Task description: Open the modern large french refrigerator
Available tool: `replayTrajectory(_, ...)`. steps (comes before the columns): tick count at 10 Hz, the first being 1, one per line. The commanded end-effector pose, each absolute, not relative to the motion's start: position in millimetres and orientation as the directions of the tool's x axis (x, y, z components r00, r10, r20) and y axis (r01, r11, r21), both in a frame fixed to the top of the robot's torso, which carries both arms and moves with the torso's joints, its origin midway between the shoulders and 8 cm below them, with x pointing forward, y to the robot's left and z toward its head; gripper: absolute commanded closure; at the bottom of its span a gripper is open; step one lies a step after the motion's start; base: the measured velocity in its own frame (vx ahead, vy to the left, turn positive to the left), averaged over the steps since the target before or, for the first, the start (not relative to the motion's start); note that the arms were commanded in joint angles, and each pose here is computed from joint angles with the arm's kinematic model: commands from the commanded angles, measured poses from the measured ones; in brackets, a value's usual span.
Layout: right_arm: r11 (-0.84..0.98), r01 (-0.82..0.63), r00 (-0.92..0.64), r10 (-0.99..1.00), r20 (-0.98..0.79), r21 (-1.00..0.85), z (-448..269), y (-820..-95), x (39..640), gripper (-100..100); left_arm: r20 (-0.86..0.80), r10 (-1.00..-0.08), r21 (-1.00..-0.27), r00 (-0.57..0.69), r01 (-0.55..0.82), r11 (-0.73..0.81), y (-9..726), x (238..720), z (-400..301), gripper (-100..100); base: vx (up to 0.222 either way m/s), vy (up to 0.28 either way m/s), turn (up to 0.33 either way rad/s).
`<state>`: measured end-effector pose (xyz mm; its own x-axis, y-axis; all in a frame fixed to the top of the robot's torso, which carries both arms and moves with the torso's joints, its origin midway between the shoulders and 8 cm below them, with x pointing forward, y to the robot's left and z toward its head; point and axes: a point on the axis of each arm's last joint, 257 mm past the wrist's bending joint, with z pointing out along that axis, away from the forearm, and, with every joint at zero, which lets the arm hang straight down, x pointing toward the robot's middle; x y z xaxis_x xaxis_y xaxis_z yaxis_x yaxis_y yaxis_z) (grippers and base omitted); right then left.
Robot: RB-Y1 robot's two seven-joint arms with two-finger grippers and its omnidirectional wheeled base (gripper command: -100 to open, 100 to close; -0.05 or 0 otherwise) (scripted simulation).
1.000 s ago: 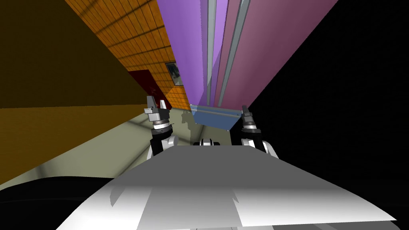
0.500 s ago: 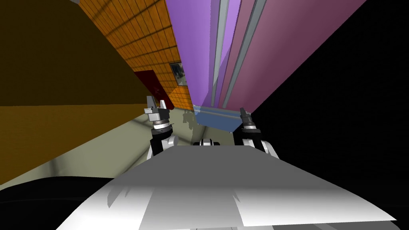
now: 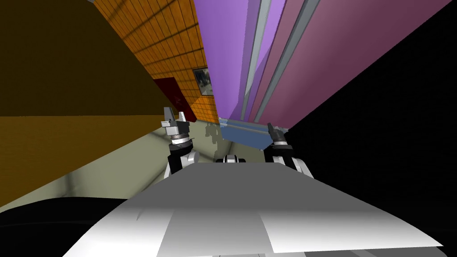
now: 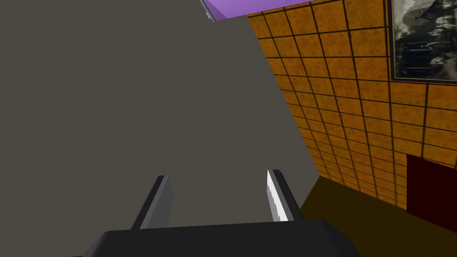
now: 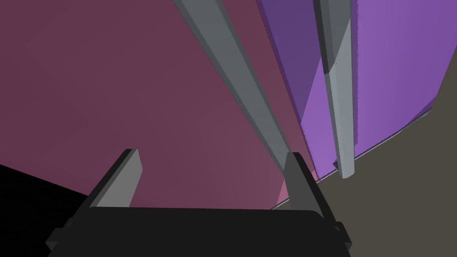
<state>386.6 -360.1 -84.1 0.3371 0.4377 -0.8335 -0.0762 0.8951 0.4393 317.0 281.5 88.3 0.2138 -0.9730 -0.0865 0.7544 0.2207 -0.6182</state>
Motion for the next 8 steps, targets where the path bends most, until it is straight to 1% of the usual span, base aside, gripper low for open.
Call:
replayTrajectory(1,0.937,-0.009,0.321,0.335,-0.886,0.35,-95.9,-371.7,388.9,-100,-0.086,-0.973,-0.618,0.214,0.754,0.221,281.5,317.0,88.2,0,0.097,0.091,0.024)
replayTrajectory(3,0.966,0.069,0.285,0.219,-0.933,0.247,-113.3,-388.8,390.0,-100,-0.087,-0.973,-0.618,0.214,0.754,0.221,281.5,317.0,88.3,0,0.09,0.11,0.079)
replayTrajectory(4,0.97,0.073,0.283,0.202,-0.937,0.232,-113.3,-388.8,390.0,-100,-0.086,-0.973,-0.618,0.214,0.754,0.221,281.5,317.0,88.2,0,0.08,0.087,0.034)
replayTrajectory(5,0.978,0.111,0.259,0.141,-0.956,0.175,-122.4,-397.8,390.0,-100,-0.087,-0.973,-0.618,0.214,0.754,0.221,281.6,317.0,88.3,0,0.07,0.069,0.065)
replayTrajectory(6,0.979,0.112,0.258,0.136,-0.956,0.17,-122.4,-397.8,390.0,-100,-0.087,-0.973,-0.618,0.214,0.754,0.221,281.6,317.0,88.3,0,0.054,0.053,0.035)
replayTrajectory(8,0.982,0.18,0.199,0.02,-0.98,0.057,-141.2,-416.7,389.2,-100,-0.087,-0.973,-0.618,0.214,0.754,0.221,281.6,317.0,88.2,0,0.076,0.086,0.089)
